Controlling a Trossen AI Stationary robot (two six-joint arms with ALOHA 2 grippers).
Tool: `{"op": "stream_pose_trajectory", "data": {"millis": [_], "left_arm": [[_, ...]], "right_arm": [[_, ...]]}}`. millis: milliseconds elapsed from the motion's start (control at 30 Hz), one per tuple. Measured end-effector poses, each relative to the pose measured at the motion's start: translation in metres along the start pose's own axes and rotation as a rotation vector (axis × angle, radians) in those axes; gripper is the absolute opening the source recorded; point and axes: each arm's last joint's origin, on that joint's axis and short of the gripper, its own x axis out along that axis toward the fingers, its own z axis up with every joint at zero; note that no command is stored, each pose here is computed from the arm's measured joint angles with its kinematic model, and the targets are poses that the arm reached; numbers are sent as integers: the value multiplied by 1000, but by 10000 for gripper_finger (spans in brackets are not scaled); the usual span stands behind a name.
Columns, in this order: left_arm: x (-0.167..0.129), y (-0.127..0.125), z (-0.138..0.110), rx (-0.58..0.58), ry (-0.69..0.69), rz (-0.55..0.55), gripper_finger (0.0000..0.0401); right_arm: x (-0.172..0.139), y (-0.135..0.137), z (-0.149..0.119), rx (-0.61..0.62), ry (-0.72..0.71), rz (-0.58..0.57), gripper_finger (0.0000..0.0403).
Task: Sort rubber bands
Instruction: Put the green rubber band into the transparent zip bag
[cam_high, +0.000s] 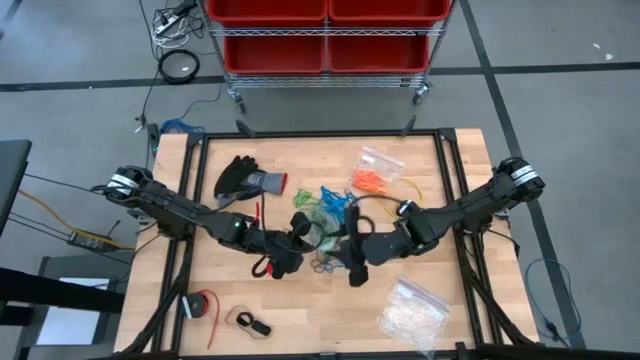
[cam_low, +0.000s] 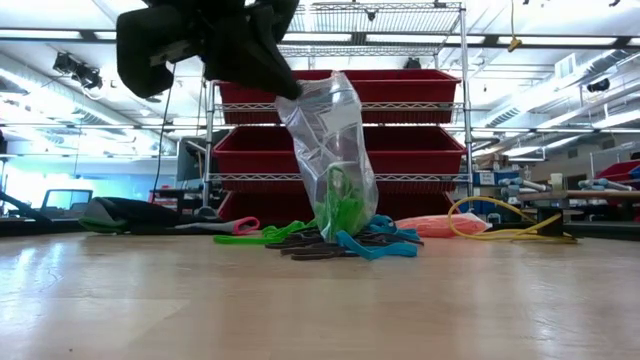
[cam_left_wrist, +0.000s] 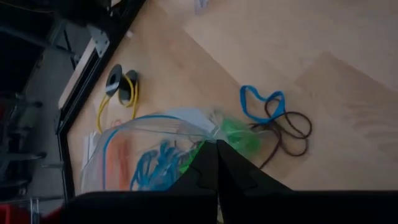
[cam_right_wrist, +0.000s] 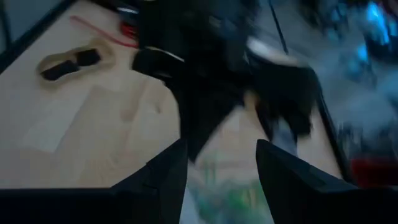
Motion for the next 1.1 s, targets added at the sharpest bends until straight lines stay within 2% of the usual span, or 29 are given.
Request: {"op": "stream_pose_trajectory", "data": {"millis": [133, 267, 367, 533, 667, 767, 1100], "left_arm": [[0, 0, 0, 3, -4, -1, 0], [0, -1, 0, 5, 1, -8, 0], [0, -1, -1, 6, 5, -12, 0], [0, -2, -2, 10, 14, -23, 0], [0, -2, -2, 10, 12, -19, 0], [0, -1, -1, 8, 14, -7, 0], [0, -3, -7, 34, 94, 10, 0]], "right_arm": [[21, 4, -11, -68, 57, 65, 172], [47, 4, -26, -67, 119, 135, 169], [58, 2, -35, -65, 165, 131, 169], [62, -7, -38, -57, 181, 123, 169], [64, -13, -45, -50, 218, 199, 162], [66, -16, -53, -59, 287, 210, 150], [62, -19, -63, -100, 403, 151, 112]]}}
